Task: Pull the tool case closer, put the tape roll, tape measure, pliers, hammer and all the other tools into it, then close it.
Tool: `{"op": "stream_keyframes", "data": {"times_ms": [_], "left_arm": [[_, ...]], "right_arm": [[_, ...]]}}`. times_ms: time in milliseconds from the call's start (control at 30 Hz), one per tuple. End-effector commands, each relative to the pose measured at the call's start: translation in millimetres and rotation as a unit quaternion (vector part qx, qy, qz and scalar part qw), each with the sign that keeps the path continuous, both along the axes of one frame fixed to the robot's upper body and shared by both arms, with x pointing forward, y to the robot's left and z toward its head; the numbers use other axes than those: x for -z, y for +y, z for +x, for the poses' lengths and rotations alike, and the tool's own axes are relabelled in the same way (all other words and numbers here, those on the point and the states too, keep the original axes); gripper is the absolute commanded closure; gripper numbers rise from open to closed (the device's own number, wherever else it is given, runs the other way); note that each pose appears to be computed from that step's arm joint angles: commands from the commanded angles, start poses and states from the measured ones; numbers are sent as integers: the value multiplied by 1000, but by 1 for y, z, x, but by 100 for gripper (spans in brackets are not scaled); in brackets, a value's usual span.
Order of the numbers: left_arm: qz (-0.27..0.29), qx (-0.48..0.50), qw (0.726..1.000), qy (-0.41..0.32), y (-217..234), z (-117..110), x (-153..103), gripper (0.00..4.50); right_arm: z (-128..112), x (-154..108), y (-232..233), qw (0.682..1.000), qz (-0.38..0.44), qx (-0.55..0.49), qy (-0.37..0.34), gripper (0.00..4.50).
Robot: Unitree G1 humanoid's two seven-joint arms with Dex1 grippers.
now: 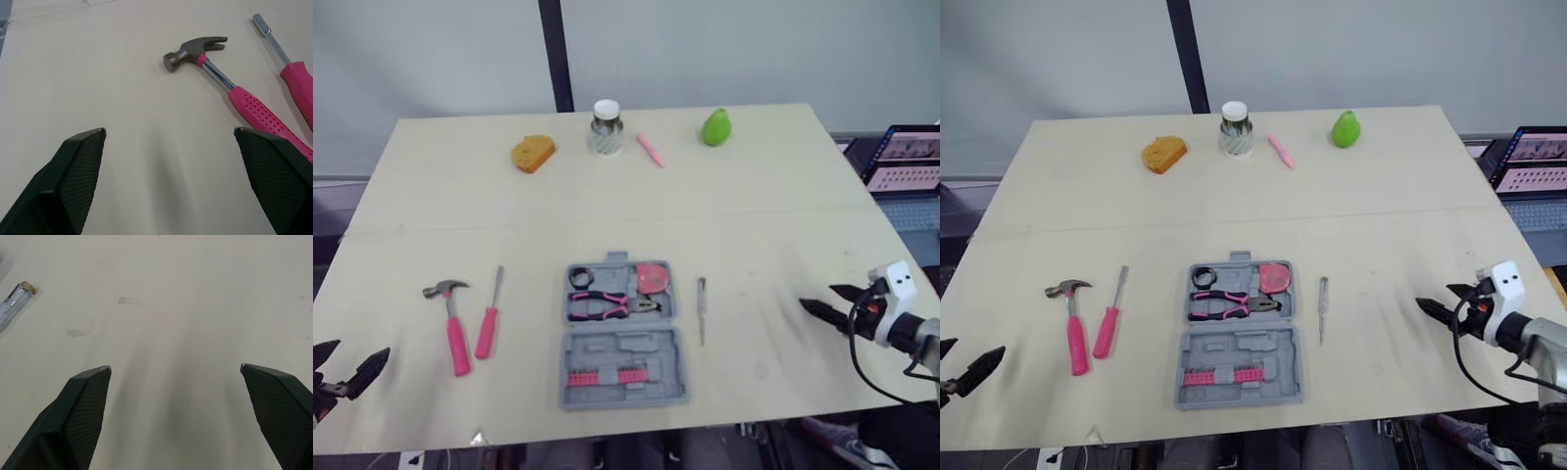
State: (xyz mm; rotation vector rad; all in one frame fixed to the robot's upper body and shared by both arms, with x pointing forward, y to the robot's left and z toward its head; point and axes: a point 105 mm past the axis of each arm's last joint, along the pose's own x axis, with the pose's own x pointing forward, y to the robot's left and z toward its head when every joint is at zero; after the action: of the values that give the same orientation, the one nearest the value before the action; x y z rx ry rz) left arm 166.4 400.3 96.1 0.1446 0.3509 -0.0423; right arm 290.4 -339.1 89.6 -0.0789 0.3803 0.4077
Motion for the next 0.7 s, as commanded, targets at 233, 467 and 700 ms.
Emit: {"op": "stream_keyframes", "data": {"times_ms": [233,467,700], "left_arm": [[23,97,994,-42,-44,30,-32,1],[27,151,987,-56,-69,47,-45,1],[18,167,984,-62,-83,59,-43,1]], "right_arm": [[0,-30,45,997,7,-12,-71,3],[2,-49,80,994,16,-40,-101,3],[7,-54,95,992,34,-57,-108,3]]}}
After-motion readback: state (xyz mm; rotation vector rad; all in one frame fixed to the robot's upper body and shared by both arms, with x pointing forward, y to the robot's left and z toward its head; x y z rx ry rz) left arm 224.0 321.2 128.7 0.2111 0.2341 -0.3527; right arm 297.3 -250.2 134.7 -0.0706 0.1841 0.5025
